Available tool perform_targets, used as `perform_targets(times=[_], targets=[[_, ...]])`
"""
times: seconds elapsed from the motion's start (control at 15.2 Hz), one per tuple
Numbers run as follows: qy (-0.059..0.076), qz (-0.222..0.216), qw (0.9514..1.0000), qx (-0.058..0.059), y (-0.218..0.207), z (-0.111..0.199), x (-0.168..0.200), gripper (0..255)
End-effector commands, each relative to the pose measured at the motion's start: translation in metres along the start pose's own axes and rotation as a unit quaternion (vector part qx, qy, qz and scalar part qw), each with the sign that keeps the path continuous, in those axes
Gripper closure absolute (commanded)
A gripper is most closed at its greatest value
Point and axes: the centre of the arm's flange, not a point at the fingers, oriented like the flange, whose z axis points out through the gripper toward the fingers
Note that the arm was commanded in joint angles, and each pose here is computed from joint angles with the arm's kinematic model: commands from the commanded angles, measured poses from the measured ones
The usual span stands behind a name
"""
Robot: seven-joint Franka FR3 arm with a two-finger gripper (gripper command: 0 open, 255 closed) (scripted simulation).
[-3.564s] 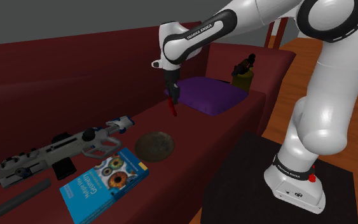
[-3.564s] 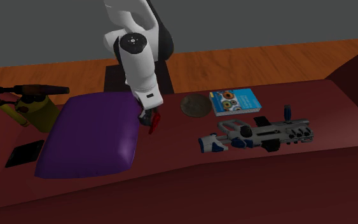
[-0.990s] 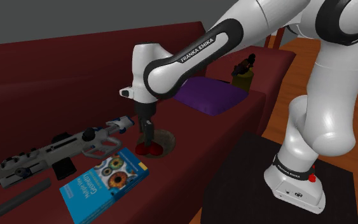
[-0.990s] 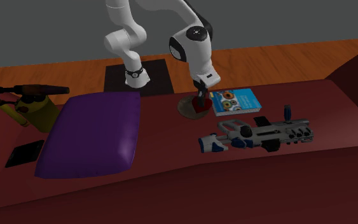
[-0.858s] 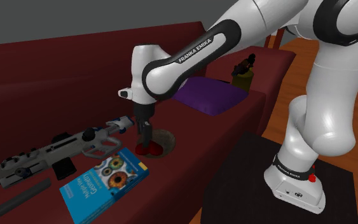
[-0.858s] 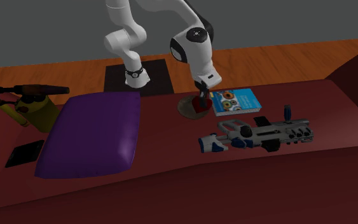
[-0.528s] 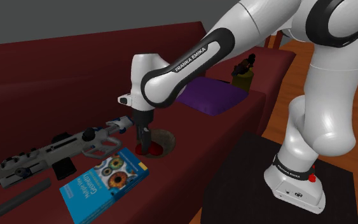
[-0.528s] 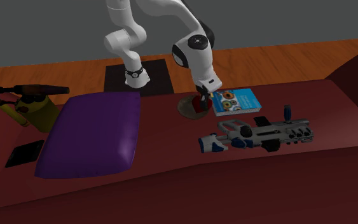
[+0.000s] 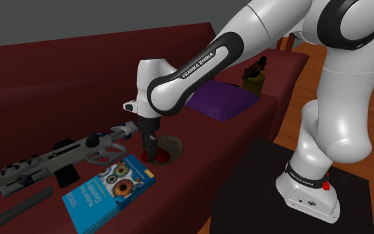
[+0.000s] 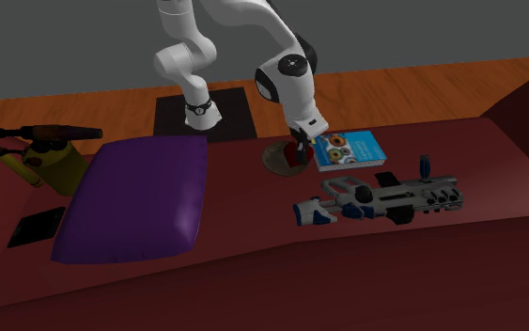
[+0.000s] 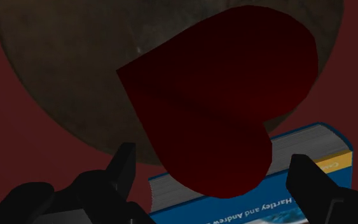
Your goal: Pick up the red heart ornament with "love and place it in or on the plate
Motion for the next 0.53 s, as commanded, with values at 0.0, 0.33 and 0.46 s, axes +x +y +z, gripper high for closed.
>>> perform_targets(times=[0.0,0.33,0.46], targets=[[0.000,0.000,1.0000,0.000,0.0000,0.0000,0.0000,0],[0.000,0.000,1.0000,0.000,-0.0002,-0.0001,0.0005,255],[0.000,0.000,1.0000,0.000,0.0004,0.0006,0.0004,255]])
